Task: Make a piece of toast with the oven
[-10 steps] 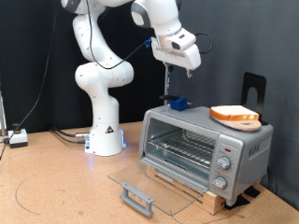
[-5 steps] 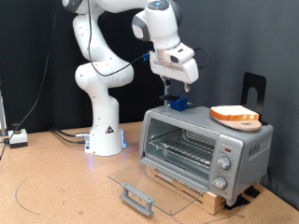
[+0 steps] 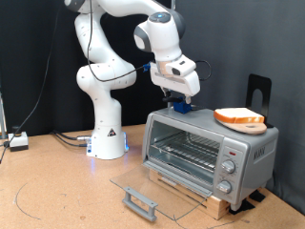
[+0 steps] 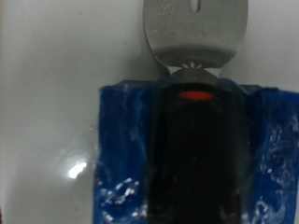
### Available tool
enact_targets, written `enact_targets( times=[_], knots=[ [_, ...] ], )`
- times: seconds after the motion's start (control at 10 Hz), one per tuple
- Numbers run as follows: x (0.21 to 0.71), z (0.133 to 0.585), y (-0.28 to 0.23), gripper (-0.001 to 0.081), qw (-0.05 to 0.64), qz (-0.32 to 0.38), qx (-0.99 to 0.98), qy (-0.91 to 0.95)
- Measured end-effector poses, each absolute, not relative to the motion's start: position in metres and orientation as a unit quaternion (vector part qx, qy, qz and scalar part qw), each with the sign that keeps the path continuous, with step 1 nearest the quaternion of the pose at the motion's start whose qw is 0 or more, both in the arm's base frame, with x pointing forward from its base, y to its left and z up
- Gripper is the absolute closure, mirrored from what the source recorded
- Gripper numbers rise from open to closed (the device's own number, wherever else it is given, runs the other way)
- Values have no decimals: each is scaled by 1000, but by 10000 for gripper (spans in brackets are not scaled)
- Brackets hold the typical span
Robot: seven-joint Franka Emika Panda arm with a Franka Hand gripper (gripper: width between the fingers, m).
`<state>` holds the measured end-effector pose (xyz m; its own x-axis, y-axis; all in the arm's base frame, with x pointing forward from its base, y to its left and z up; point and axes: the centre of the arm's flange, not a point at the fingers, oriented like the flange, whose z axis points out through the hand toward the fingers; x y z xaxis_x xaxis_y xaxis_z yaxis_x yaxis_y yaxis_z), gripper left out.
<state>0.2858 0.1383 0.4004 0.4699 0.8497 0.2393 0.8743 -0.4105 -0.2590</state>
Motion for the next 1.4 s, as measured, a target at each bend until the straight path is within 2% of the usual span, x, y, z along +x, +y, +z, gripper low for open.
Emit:
enact_targets(
  times=[1.4],
  knots=[
    [285, 380, 166, 2, 174, -29, -827, -534]
  ],
)
